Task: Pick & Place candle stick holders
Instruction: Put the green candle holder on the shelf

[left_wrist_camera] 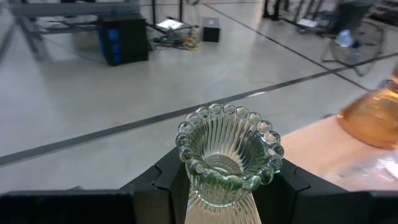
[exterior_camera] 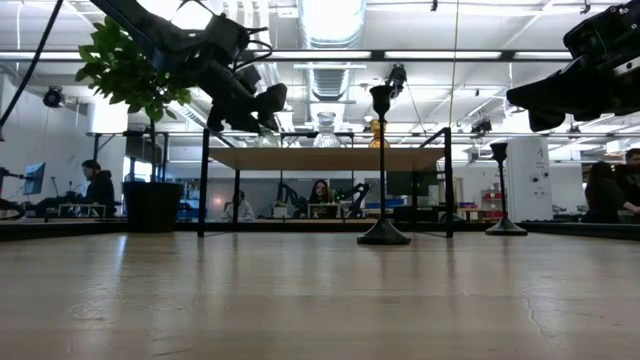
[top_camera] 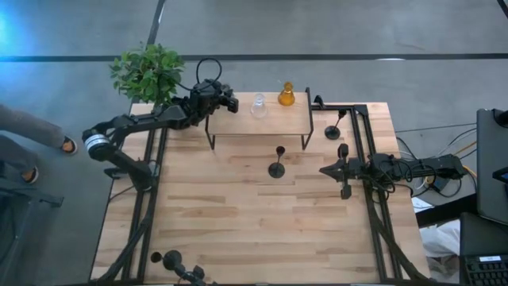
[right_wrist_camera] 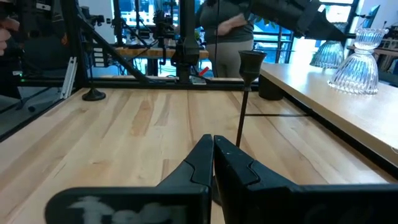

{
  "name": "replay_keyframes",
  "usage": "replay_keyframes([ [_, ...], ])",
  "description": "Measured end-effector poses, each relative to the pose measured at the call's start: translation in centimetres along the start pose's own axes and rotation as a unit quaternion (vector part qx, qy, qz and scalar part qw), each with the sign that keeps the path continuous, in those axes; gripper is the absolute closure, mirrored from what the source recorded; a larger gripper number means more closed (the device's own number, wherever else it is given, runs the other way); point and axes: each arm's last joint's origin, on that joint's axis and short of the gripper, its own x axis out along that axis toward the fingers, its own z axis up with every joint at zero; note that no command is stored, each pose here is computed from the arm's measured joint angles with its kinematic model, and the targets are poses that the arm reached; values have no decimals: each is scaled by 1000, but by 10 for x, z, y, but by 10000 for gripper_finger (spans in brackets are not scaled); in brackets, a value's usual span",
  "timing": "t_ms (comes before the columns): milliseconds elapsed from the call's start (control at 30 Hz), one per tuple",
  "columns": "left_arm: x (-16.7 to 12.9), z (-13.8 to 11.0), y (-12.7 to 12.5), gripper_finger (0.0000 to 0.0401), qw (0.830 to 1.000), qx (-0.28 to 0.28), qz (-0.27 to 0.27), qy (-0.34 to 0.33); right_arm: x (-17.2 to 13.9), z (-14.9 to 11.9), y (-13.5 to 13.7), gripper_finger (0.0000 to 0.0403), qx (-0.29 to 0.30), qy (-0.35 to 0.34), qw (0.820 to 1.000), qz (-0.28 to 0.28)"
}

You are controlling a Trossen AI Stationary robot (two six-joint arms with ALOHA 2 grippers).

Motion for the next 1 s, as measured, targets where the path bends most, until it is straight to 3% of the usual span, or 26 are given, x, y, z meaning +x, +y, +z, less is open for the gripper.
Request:
replay_keyframes([
  [1000, 13, -9, -2, 259, 999, 35, -16, -1, 0, 0, 0, 394, 1, 1, 1000, 0],
])
